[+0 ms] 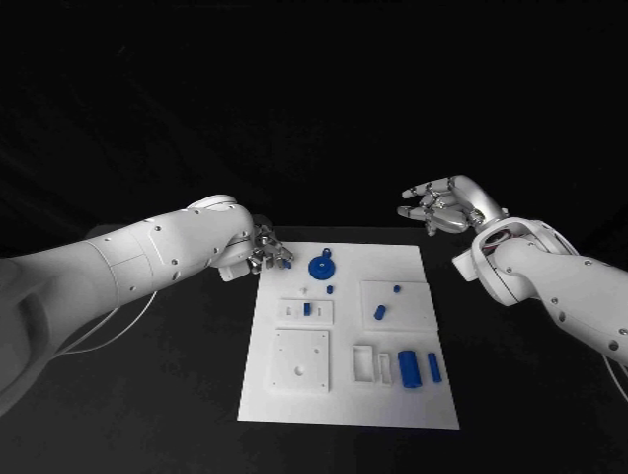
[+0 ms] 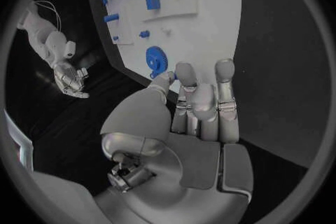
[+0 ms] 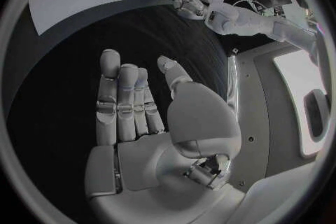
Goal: Assemble the parts on the task board
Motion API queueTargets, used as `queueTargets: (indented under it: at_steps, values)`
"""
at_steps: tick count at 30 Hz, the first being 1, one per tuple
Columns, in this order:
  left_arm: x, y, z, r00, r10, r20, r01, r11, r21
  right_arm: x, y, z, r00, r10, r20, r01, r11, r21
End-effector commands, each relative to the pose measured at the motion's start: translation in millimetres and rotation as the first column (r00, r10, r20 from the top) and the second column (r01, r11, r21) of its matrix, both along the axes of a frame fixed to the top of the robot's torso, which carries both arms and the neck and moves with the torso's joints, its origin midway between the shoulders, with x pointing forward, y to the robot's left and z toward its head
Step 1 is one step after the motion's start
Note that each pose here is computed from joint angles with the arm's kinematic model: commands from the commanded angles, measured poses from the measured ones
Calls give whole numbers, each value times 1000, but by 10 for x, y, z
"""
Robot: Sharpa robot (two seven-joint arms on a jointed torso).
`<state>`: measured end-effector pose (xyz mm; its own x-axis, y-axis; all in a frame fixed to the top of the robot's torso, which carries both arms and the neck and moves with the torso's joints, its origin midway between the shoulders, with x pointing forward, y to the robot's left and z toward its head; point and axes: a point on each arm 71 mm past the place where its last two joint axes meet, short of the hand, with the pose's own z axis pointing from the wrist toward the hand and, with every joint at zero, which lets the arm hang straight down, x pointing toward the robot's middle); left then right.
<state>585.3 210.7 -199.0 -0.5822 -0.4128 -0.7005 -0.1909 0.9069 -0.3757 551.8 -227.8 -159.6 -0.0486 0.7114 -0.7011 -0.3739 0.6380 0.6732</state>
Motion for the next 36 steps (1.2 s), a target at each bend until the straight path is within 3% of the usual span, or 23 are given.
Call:
queueTargets:
  at_steps: [1,10,19,26,31,36]
  values:
    - [-44,-31,57,1000,4,2,-4,1000,-26,-2,-4,3,1000,6,1,-6,1000,-5]
    - [-229,-58,179,999,-46,-5,46,998,-33,-2,-21,1,1000,3,0,-3,1000,-6]
    - [-408,-102,200,995,-96,2,96,995,-8,1,-40,-4,1000,-1,-2,1,1000,-7]
    - [-541,-112,131,994,-97,52,97,995,1,7,-55,-13,1000,-5,-3,5,1000,-8]
    - [-670,-152,6,993,-113,42,113,994,15,10,-53,-21,1000,-5,-5,5,1000,-8]
    - [-726,-164,-75,992,-120,26,120,992,30,10,-47,-28,1000,-4,-7,4,1000,-8]
